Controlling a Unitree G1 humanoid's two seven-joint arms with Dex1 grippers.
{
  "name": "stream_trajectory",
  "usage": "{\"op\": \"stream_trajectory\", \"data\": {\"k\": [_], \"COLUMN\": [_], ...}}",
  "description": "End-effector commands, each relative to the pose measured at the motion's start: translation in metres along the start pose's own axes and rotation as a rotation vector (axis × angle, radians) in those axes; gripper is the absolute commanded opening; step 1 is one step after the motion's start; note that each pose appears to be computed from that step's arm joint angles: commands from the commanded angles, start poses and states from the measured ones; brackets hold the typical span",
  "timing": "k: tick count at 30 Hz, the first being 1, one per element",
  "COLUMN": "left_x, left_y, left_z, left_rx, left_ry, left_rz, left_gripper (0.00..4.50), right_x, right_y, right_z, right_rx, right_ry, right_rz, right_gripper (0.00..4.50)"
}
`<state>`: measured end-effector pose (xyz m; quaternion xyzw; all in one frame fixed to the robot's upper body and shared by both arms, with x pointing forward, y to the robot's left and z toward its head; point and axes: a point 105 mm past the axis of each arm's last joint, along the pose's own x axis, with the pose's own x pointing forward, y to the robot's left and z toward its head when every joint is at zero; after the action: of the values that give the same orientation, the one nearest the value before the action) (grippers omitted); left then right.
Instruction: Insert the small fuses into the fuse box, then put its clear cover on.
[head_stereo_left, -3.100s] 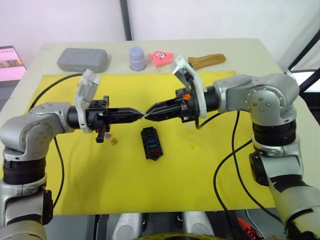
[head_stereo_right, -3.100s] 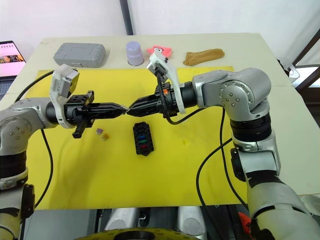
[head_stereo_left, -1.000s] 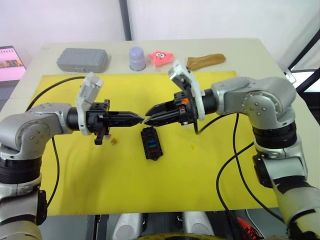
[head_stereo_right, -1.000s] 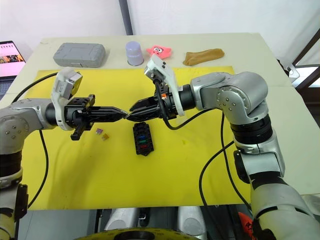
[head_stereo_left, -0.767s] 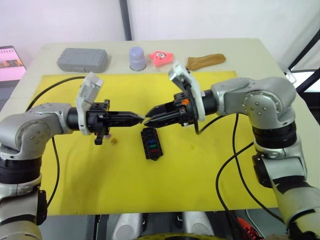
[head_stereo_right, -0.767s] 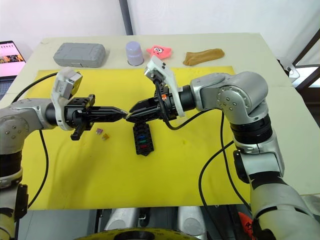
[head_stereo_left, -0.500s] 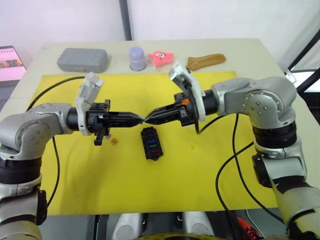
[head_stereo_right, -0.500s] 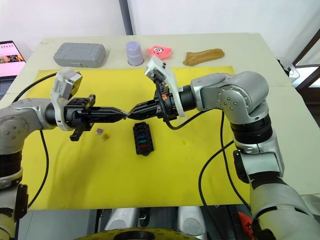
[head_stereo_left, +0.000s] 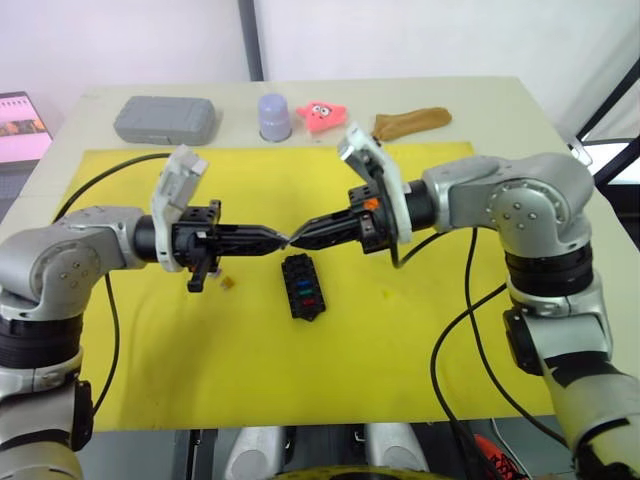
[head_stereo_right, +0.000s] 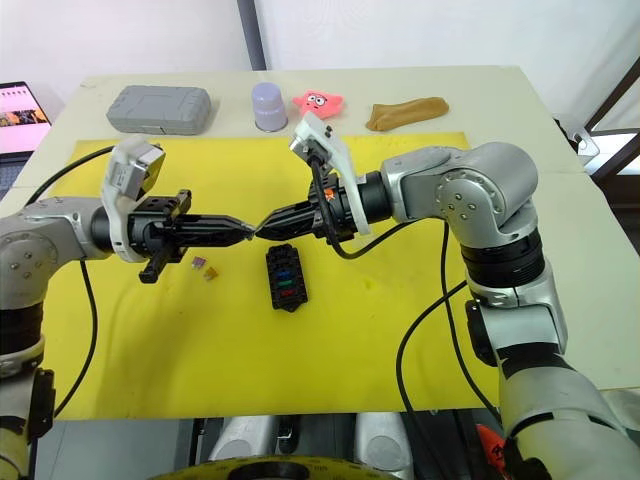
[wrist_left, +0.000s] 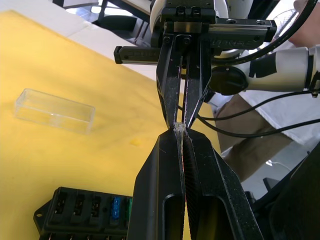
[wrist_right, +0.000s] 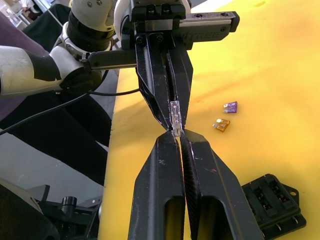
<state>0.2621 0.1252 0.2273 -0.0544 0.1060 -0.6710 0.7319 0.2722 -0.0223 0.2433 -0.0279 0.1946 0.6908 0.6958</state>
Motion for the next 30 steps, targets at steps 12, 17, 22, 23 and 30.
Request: {"op": "stream_trajectory", "data": {"k": [12,17,22,23,30], "left_x": [-0.001,-0.017,-0.043,-0.048,-0.050], "left_y": [-0.007,-0.012,-0.002,0.002,0.018], "left_z": [0.005,-0.003,-0.036,-0.044,-0.075], "left_rx": [-0.012,0.005,0.106,0.133,0.266], "left_ry": [0.055,0.139,0.355,0.406,0.514], "left_rz": [0.011,0.040,0.145,0.173,0.245], "left_gripper": [3.57,4.49,4.49,4.49,4.49], "right_x": [0.000,0.000,0.006,0.007,0.017], "right_y": [0.004,-0.005,-0.018,-0.020,-0.034], "right_z": [0.008,-0.006,-0.018,-0.019,-0.029], "right_rx": [-0.043,-0.134,-0.328,-0.366,-0.543], "right_ry": [-0.001,0.097,0.221,0.239,0.365], "right_rz": [0.003,-0.069,-0.134,-0.134,-0.131], "right_gripper": [0.00,0.00,0.00,0.00,0.00]}}
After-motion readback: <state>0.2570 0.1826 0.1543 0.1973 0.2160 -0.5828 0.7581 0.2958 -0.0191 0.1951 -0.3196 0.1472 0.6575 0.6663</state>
